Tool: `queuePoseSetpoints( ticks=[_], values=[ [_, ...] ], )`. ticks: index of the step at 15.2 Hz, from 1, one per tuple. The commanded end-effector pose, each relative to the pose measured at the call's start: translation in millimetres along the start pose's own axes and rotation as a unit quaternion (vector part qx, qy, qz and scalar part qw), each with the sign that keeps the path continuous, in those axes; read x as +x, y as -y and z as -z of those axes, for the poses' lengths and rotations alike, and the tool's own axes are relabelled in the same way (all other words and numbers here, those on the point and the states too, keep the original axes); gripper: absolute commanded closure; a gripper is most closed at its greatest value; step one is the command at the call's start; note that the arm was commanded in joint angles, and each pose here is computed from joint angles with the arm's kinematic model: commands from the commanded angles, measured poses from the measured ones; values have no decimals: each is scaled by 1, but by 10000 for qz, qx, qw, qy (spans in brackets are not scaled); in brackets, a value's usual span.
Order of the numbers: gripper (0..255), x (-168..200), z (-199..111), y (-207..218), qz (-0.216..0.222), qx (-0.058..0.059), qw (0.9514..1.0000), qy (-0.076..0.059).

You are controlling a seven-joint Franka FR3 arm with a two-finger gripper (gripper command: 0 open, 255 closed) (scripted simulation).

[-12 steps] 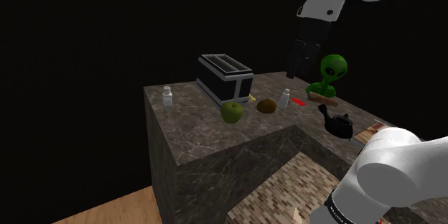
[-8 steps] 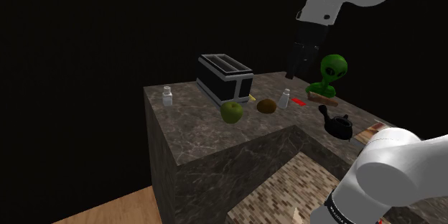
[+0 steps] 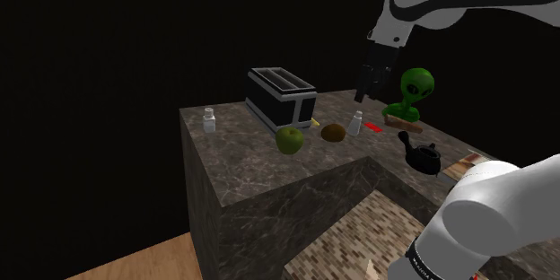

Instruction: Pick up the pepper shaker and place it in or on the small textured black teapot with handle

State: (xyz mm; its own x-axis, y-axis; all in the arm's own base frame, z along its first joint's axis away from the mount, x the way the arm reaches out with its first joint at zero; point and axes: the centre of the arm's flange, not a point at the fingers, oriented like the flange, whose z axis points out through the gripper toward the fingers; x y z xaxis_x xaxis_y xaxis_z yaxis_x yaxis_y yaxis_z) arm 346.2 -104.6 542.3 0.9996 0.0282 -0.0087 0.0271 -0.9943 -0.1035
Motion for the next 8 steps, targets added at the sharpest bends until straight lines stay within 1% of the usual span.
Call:
queuePoseSetpoints(
  ticks=[1,8],
  values=[
    [0,9,-9,-21,-34,-8,10000,-17],
    [0,42,-39,-101,-164,-24,9998,-64]
  ],
)
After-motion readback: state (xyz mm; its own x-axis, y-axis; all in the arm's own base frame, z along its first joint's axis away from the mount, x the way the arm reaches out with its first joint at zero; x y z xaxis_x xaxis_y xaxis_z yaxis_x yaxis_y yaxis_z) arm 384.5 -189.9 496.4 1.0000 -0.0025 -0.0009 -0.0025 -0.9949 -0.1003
